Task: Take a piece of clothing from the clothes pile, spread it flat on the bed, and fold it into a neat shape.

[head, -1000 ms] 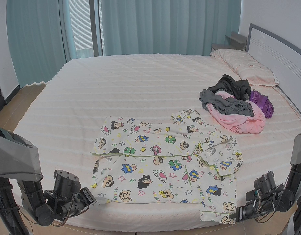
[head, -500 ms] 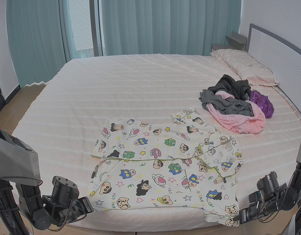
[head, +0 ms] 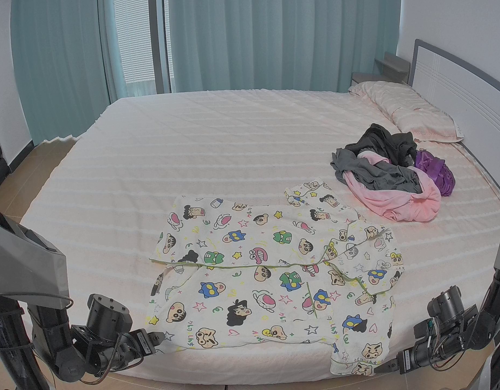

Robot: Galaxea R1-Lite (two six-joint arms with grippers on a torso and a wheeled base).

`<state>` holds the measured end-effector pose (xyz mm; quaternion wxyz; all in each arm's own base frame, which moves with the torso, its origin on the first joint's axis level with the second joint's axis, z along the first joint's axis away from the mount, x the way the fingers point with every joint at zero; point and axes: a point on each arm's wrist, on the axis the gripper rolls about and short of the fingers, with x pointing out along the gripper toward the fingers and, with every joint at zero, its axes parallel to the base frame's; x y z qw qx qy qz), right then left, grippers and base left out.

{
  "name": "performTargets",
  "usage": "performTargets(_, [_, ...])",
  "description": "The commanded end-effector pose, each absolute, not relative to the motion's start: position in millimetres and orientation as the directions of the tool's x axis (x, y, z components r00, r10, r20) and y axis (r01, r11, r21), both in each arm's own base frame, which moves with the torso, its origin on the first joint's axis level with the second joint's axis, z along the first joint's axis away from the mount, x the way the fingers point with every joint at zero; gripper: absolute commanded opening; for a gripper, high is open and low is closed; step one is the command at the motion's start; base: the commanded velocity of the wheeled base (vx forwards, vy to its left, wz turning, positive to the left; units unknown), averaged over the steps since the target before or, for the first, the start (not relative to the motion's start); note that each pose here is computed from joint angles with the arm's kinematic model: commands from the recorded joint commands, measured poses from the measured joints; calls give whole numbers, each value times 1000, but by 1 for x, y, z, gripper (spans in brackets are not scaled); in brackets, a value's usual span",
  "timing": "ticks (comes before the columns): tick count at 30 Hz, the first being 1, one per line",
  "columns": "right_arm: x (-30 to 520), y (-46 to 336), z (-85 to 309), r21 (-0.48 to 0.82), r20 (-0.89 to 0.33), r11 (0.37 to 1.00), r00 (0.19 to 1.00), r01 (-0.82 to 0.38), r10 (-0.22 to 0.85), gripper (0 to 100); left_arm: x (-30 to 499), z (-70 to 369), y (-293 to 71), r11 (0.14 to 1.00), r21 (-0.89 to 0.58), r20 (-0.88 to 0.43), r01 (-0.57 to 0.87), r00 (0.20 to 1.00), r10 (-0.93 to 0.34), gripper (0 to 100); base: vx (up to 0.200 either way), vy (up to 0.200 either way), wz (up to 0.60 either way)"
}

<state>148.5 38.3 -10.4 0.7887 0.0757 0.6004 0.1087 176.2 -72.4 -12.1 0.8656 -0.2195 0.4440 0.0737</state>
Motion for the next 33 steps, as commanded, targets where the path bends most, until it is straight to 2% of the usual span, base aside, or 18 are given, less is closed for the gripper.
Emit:
performTargets(1, [145,35,5,262,-897,961,345,-90,276,100,174,7,-66,882,-357,-749,-306,658,-75,100,0,0,0])
performTargets(6, [153,36,26,277,-830,953,469,-125,302,100,178,29,-53,869,-399,-670,-293,740,-58,100,0,0,0])
performTargets(8, [165,39,35,293,-790,946,522,-141,323,100,184,33,-54,861,-434,-646,-266,758,-92,100,0,0,0])
performTargets(11, [177,44,41,309,-761,938,551,-157,343,100,196,39,-60,843,-500,-607,-197,775,-179,100,0,0,0])
performTargets(16, [180,47,39,356,-760,924,531,-142,374,100,215,46,-68,836,-545,-560,-69,772,-301,100,0,0,0])
performTargets(17, [179,47,35,381,-767,914,506,-138,396,100,228,44,-70,843,-537,-556,-38,767,-320,100,0,0,0])
performTargets(21, [181,46,32,388,-774,913,494,-122,395,100,274,39,-77,845,-533,-549,-52,781,-298,100,0,0,0])
performTargets(24, [180,46,31,389,-776,913,490,-121,396,100,292,34,-77,853,-513,-596,-90,753,-279,100,0,0,0])
performTargets(26, [180,46,31,389,-776,913,490,-121,396,100,297,25,-73,864,-492,-623,-105,736,-265,100,0,0,0])
performTargets(33, [180,46,30,390,-778,913,488,-121,397,100,308,-1,-56,941,-338,-649,-14,727,-222,100,0,0,0])
